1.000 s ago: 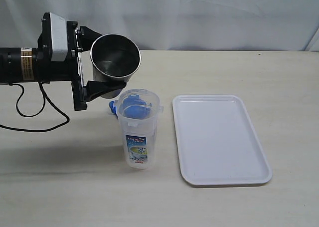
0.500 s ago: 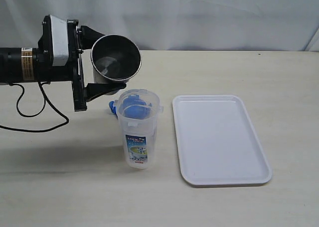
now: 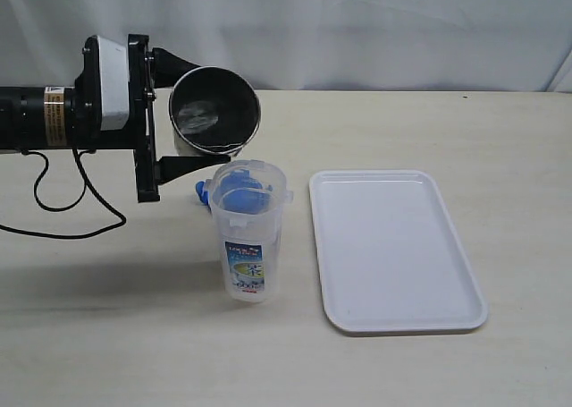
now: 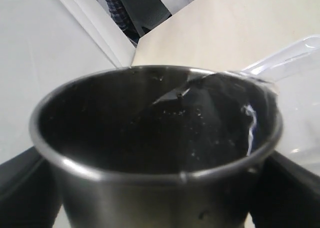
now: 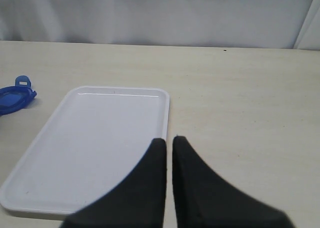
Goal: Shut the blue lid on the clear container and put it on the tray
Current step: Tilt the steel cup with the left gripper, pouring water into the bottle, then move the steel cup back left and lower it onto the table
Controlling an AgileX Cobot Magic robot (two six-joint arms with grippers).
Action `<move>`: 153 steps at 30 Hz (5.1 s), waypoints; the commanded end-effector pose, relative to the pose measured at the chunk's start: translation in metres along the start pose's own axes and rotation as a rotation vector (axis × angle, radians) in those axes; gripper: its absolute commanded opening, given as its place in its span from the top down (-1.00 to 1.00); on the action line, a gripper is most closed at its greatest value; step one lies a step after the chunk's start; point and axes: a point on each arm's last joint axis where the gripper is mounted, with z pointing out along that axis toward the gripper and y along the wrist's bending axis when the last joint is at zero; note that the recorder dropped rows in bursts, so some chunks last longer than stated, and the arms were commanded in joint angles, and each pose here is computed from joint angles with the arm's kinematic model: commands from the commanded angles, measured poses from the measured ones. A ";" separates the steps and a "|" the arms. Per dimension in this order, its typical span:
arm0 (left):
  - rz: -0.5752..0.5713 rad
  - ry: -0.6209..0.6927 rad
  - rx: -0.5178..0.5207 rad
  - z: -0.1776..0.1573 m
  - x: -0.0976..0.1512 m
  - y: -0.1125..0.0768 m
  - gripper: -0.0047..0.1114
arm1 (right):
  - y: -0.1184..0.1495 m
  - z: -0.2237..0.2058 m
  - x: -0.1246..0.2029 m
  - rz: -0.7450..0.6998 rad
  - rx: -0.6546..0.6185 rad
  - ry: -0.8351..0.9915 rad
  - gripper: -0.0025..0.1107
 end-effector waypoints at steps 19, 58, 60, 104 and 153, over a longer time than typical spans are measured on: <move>0.179 -0.082 -0.059 -0.002 -0.015 0.009 0.92 | -0.001 0.000 0.001 -0.002 0.010 -0.003 0.88; 0.061 -0.085 -0.055 -0.002 -0.015 0.009 0.92 | -0.001 0.000 0.001 -0.002 0.010 -0.003 0.88; 0.038 -0.086 -0.054 -0.002 -0.015 0.009 0.92 | -0.001 0.000 0.001 -0.002 0.010 -0.003 0.88; -0.714 -0.032 -0.707 0.037 0.150 0.057 0.92 | -0.001 0.000 0.001 -0.002 0.010 -0.003 0.88; -0.816 0.264 -0.786 0.009 0.186 0.054 -0.72 | -0.001 0.000 0.001 -0.002 0.010 -0.003 0.88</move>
